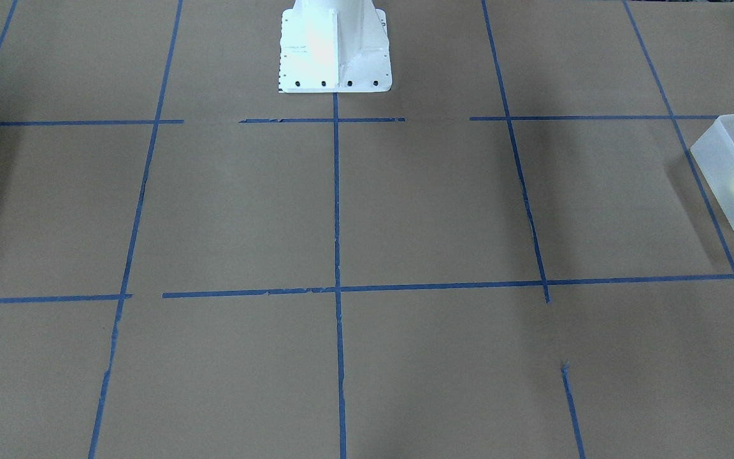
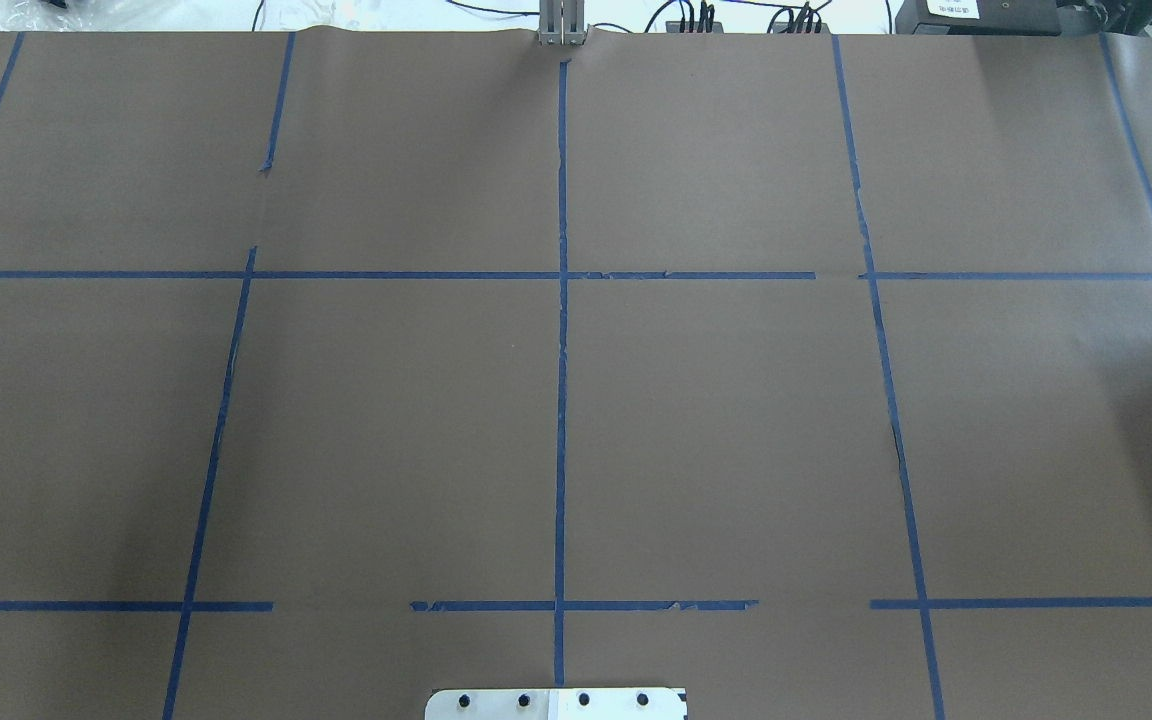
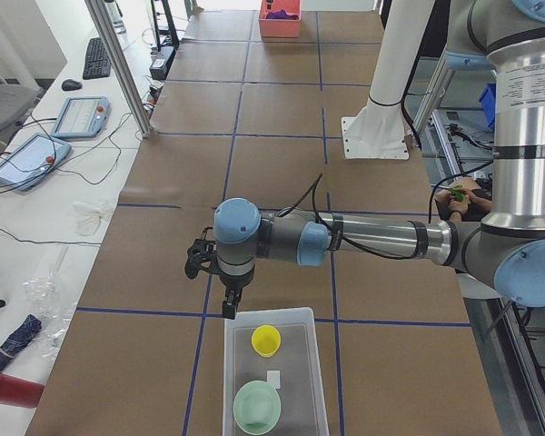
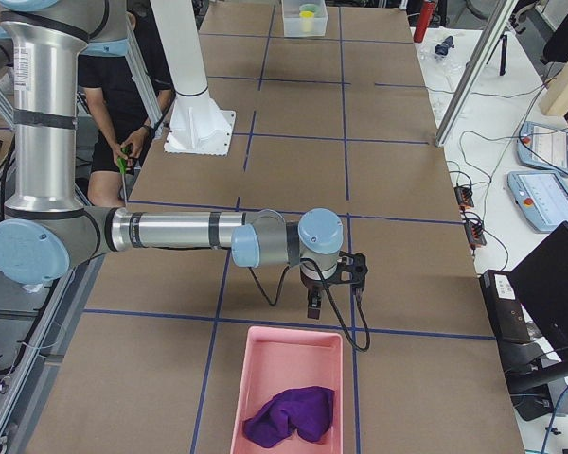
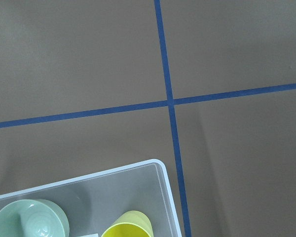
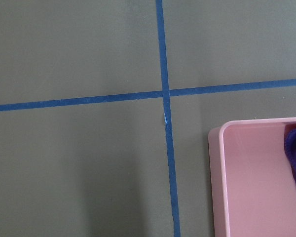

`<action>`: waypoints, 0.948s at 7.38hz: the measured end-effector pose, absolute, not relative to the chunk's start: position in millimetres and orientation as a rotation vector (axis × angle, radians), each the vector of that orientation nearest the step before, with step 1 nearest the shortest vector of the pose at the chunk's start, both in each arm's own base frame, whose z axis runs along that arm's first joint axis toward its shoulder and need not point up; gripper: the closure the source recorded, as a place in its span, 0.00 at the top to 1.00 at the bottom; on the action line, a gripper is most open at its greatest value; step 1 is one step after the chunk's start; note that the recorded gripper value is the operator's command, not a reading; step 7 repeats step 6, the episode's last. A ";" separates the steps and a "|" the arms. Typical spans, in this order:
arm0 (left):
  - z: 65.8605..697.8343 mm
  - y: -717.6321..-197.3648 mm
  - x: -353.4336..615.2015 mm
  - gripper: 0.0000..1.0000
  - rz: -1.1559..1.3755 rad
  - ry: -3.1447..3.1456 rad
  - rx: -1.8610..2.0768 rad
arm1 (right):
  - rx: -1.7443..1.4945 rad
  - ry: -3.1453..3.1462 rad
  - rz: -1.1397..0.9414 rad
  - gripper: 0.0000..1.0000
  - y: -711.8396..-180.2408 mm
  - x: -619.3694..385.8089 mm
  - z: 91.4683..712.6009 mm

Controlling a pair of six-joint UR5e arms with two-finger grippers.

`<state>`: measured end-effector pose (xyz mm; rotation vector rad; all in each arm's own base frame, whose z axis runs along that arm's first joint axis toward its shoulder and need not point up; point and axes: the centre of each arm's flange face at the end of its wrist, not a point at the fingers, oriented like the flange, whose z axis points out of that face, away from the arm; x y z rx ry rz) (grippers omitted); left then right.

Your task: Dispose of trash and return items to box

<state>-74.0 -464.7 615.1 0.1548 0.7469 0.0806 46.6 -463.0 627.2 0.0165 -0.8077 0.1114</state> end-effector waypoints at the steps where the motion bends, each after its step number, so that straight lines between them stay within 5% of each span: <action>1: 614.6 -464.7 -74.0 1.00 0.081 0.747 0.156 | 0.015 -0.807 0.113 1.00 -461.7 47.1 628.2; 7: 613.1 -465.4 -74.0 1.00 0.083 0.748 0.160 | 0.013 -0.804 0.117 1.00 -460.2 48.3 630.2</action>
